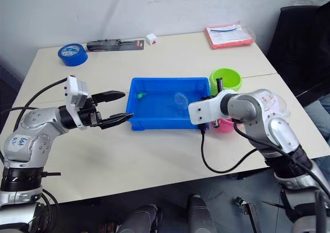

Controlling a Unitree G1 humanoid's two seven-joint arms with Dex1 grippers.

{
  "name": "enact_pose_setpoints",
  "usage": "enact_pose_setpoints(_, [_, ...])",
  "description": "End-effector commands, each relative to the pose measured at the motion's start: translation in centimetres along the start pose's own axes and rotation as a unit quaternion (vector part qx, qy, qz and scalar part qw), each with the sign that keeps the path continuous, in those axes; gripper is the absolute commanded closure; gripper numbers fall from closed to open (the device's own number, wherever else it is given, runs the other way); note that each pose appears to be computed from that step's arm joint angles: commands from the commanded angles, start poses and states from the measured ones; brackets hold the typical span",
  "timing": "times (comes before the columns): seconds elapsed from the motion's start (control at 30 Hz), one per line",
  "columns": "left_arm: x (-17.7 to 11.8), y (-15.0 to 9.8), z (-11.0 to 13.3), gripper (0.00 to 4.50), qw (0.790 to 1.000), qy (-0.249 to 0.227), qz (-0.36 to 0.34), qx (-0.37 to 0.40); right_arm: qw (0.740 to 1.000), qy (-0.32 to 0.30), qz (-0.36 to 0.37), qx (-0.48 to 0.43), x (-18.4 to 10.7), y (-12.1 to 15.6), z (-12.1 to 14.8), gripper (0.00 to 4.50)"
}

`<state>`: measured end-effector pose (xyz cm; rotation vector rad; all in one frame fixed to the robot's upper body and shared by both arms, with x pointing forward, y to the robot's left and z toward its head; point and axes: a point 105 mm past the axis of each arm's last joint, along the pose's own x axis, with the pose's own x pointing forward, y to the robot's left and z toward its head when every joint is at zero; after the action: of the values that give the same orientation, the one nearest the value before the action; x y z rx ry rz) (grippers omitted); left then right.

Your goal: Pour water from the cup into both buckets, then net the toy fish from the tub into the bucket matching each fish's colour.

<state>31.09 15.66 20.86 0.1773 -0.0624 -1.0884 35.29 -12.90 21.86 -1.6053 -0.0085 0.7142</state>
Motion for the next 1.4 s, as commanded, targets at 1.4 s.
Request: enact_pose_setpoints(1.4, [-2.0,-0.7,1.2,0.0,0.999,-0.01,0.042,0.019,0.971,-0.015,0.162,0.174,0.6,2.1,-0.5,3.72])
